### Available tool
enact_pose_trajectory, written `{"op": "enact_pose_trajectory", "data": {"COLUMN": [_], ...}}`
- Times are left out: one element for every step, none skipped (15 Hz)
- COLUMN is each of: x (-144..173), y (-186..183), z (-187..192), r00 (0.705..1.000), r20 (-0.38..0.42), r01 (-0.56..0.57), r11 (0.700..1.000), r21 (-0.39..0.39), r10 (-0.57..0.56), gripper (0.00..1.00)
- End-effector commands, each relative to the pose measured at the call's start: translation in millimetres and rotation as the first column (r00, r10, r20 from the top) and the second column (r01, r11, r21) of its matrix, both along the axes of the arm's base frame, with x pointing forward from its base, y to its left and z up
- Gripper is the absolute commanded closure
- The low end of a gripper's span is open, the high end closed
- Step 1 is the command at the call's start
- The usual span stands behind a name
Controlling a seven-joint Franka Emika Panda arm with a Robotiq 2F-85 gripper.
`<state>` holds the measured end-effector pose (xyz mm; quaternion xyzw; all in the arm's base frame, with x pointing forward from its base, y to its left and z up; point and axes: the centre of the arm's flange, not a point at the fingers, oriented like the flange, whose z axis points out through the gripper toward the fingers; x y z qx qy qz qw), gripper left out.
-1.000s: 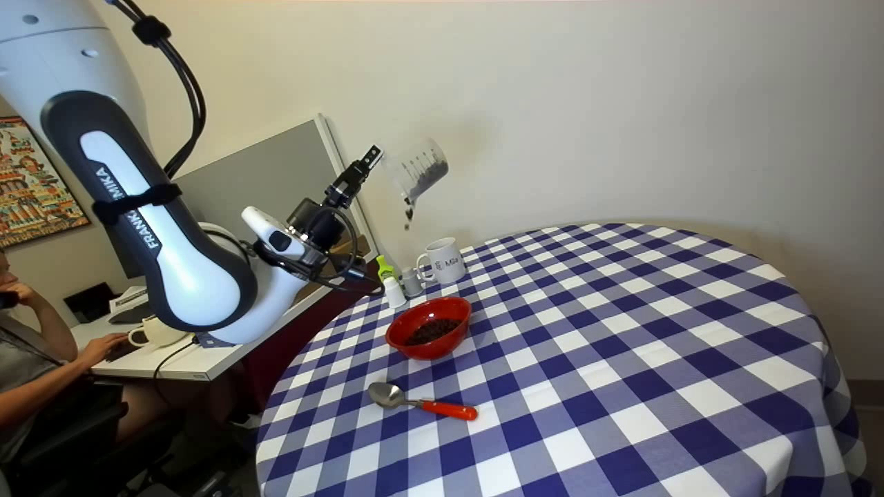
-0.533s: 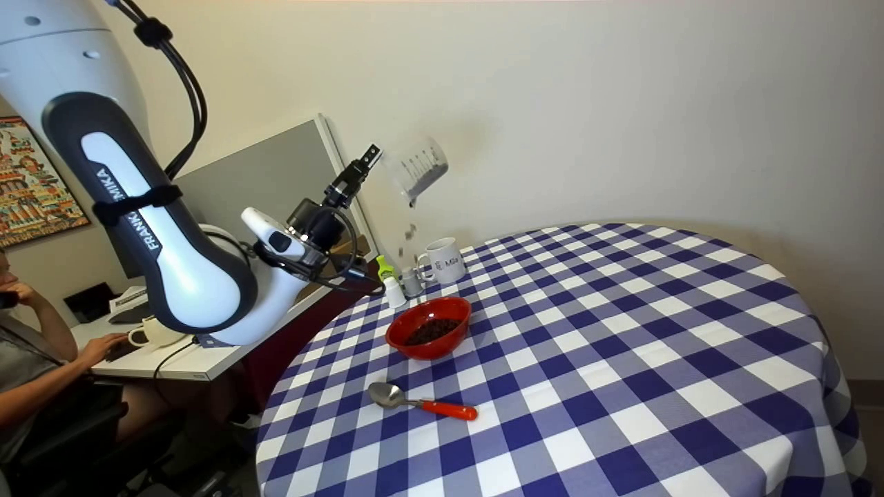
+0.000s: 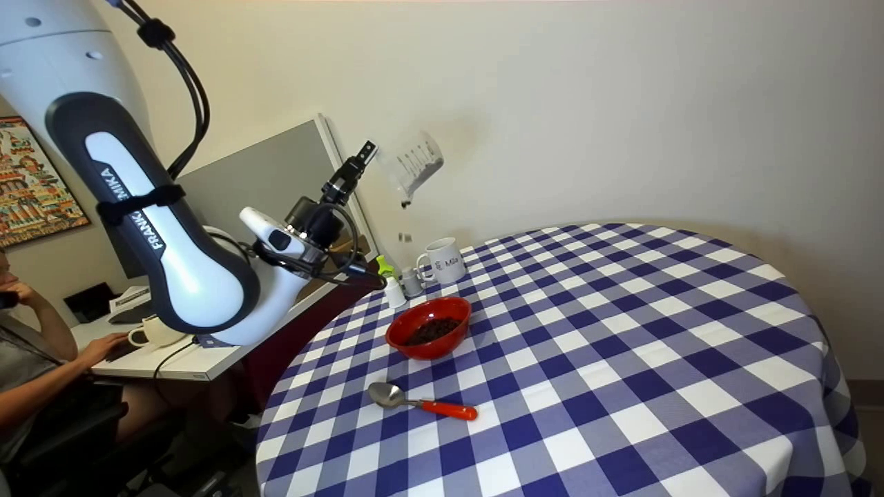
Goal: Pour the contents in the jug into the red bowl
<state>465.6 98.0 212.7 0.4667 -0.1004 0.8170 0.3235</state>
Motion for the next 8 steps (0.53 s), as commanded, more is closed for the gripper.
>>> {"op": "enact_pose_trajectory", "data": {"x": [-3.1, -3.1, -3.2, -3.3, -3.2, -3.3, -3.3, -3.2], "y": [-5.3, -5.0, -4.7, -4.4, -4.0, -3.7, -3.4, -3.5], "z": [-3.0, -3.0, -3.1, -3.2, -3.5, -3.8, -4.3, -4.8], "r00": [0.997, 0.997, 0.997, 0.996, 0.996, 0.995, 0.995, 0.995], "r20": [0.058, 0.061, 0.064, 0.067, 0.069, 0.072, 0.075, 0.077], "r01": [-0.044, -0.047, -0.051, -0.055, -0.059, -0.061, -0.064, -0.066], "r11": [0.999, 0.999, 0.998, 0.998, 0.998, 0.998, 0.997, 0.997], "r21": [-0.011, -0.015, -0.020, -0.024, -0.028, -0.032, -0.037, -0.042], "r10": [0.045, 0.048, 0.052, 0.056, 0.061, 0.063, 0.066, 0.069], "gripper": [0.90, 0.90, 0.90, 0.90, 0.90, 0.90, 0.90, 0.90]}}
